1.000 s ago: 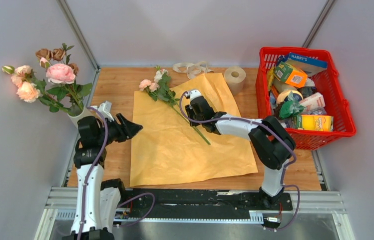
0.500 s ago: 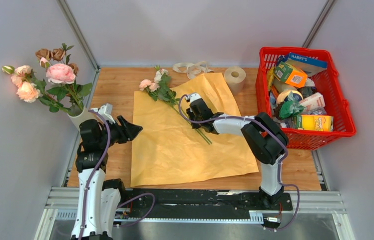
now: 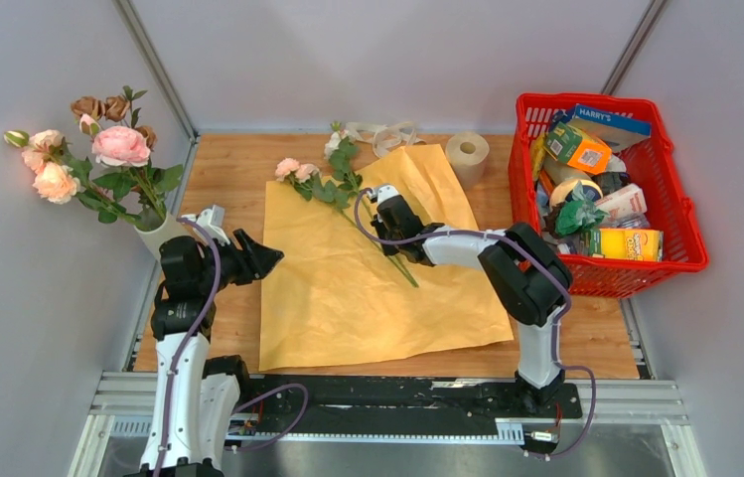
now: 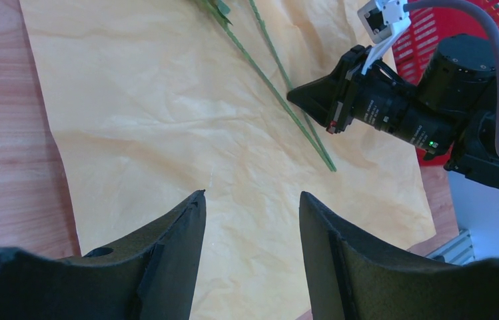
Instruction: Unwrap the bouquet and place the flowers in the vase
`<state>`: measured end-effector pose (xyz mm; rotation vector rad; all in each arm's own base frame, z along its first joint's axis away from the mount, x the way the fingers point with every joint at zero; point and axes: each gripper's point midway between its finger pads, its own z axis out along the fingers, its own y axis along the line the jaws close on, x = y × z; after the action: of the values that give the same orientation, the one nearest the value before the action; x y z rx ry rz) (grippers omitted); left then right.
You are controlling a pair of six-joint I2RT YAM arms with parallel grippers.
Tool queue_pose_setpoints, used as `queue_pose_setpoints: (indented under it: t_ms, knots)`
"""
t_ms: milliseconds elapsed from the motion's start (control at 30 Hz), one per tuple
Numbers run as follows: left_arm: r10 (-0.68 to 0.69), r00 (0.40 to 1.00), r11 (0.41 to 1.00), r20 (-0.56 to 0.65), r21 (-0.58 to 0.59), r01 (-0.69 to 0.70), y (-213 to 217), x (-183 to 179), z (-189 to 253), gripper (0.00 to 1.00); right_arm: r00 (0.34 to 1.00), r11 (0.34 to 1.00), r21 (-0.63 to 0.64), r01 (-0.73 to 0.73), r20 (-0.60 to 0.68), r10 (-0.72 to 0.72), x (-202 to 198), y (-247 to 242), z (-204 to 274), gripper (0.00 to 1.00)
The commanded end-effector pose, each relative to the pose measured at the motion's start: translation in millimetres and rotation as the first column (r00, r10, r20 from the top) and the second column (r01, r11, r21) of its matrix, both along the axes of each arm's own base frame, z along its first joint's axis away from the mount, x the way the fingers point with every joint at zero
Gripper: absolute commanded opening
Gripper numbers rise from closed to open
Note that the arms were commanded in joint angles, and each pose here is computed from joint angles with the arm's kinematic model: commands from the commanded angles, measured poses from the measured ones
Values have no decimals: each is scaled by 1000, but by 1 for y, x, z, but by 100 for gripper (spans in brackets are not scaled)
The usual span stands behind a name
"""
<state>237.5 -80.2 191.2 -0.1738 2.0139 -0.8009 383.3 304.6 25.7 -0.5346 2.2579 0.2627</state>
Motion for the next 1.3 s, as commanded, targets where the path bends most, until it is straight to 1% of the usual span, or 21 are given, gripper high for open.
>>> queue_pose_setpoints:
  t_ms: [0, 167, 200, 300, 333, 367, 467, 500, 533, 567, 600, 633, 667, 733, 767, 800, 867, 933, 967, 1100, 1267]
  knots:
    - [-1, 999, 999, 45, 33, 0, 2, 5, 11, 62, 994, 997, 80, -3, 109, -6, 17, 9, 60, 0]
    - [-3, 1000, 1000, 22, 30, 2, 2, 4, 10, 62, 990, 983, 178, -49, 140, 24, 6, 17, 102, 0]
    - [-27, 999, 1000, 23, 17, 27, -2, 2, 14, 62, 990, 979, 196, -52, 135, 26, 2, 17, 105, 0]
    - [-41, 999, 999, 23, -32, 41, -8, 1, 24, 62, 991, 961, 262, -93, 120, 63, -13, 22, 118, 0]
    - [-48, 998, 998, 42, -42, 50, -10, 2, 28, 62, 990, 948, 296, -114, 109, 85, -21, 25, 123, 0]
    - [-70, 996, 994, 46, -77, 73, -15, 0, 32, 62, 990, 935, 332, -125, 102, 96, -28, 27, 128, 0]
    - [-92, 993, 984, 78, -144, 103, -23, -1, 40, 62, 982, 875, 447, -185, 117, 148, -57, 37, 152, 0]
    - [-105, 991, 979, 79, -164, 117, -26, -2, 37, 62, 979, 859, 469, -203, 125, 163, -67, 40, 158, 0]
    - [-98, 989, 973, 107, -198, 118, -28, 1, 46, 62, 975, 842, 492, -219, 135, 175, -78, 44, 165, 0]
    - [-106, 989, 967, 99, -223, 126, -30, 0, 41, 62, 972, 825, 516, -232, 143, 184, -86, 47, 172, 0]
    - [-102, 986, 957, 130, -257, 133, -33, 2, 49, 62, 969, 804, 541, -245, 146, 197, -97, 51, 177, 0]
    - [-100, 988, 950, 120, -283, 130, -34, 2, 44, 62, 967, 784, 567, -255, 150, 206, -106, 54, 183, 0]
    - [-100, 983, 942, 157, -303, 144, -37, 4, 52, 62, 963, 763, 588, -269, 158, 218, -117, 58, 188, 0]
    - [-99, 978, 928, 183, -339, 157, -40, 4, 55, 64, 957, 725, 625, -288, 160, 243, -136, 64, 195, 0]
    - [-106, 978, 918, 181, -359, 166, -42, 3, 50, 65, 955, 707, 643, -293, 156, 253, -145, 67, 197, 0]
    - [-107, 973, 905, 203, -385, 179, -44, 3, 56, 65, 952, 688, 662, -296, 151, 265, -155, 69, 198, 0]
    - [-110, 973, 894, 204, -408, 187, -47, 1, 54, 65, 946, 642, 702, -308, 156, 283, -171, 71, 206, 0]
    - [-112, 973, 890, 203, -415, 189, -48, 0, 52, 65, 939, 596, 736, -321, 165, 302, -185, 73, 215, 0]
    - [-110, 972, 889, 209, -417, 190, -49, -1, 52, 65, 936, 585, 743, -326, 165, 311, -191, 75, 217, 0]
    - [-88, 965, 877, 247, -441, 193, -49, -5, 60, 65, 923, 559, 753, -347, 168, 347, -205, 80, 223, 0]
    - [-73, 969, 872, 237, -455, 177, -49, -4, 58, 66, 908, 542, 754, -370, 170, 384, -223, 89, 223, 0]
